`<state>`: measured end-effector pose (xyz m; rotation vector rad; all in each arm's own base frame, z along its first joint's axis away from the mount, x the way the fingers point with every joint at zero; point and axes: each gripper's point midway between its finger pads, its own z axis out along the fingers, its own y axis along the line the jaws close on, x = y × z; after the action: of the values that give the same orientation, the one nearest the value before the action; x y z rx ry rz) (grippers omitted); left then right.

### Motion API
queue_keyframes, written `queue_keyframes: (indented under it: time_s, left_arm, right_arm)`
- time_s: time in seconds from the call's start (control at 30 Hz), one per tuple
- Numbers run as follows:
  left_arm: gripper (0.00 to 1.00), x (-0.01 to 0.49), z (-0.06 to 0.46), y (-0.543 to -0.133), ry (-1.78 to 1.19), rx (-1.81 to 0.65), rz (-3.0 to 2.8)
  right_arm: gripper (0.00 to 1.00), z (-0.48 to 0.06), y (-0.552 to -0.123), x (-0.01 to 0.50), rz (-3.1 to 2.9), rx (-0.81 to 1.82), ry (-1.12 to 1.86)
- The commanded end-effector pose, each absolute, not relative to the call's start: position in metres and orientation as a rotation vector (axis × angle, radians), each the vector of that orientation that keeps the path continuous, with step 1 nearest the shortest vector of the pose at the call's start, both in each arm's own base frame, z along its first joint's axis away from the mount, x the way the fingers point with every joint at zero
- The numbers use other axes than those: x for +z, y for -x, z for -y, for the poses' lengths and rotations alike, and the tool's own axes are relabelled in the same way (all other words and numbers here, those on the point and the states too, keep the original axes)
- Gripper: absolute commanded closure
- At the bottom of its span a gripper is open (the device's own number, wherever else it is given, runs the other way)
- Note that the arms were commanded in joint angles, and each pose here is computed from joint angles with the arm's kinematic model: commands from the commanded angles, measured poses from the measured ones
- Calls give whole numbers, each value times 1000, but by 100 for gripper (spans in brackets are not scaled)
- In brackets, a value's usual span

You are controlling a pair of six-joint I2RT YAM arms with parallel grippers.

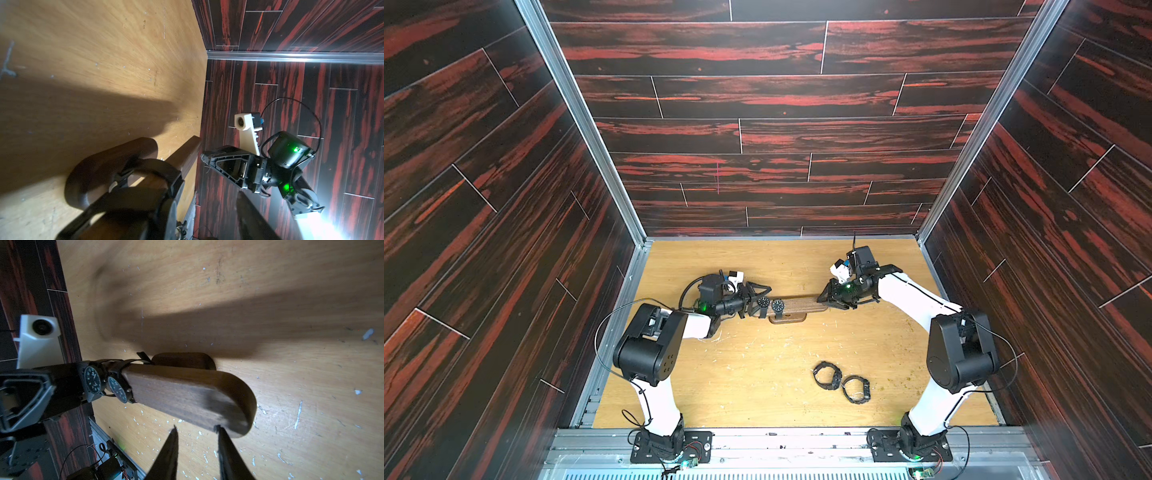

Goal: Place watch on stand
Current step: Place the watch on the stand.

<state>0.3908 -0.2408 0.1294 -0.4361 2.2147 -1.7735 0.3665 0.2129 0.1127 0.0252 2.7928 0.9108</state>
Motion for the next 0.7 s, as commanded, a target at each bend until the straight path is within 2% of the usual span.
queue_keyframes:
  time_s: [0.0,0.2,0.67]
  left_arm:
    - [35,111,236,-375,447,-1636,-2378]
    - [23,111,230,-357,327,-1437,-2550]
    - [18,105,238,-357,294,-1356,-2624]
  right_arm:
    - [66,-215,-364,110,-2803,910,-16]
    - [66,-216,-365,111,-2799,916,-8]
    - [66,-216,-364,112,-2795,923,-6]
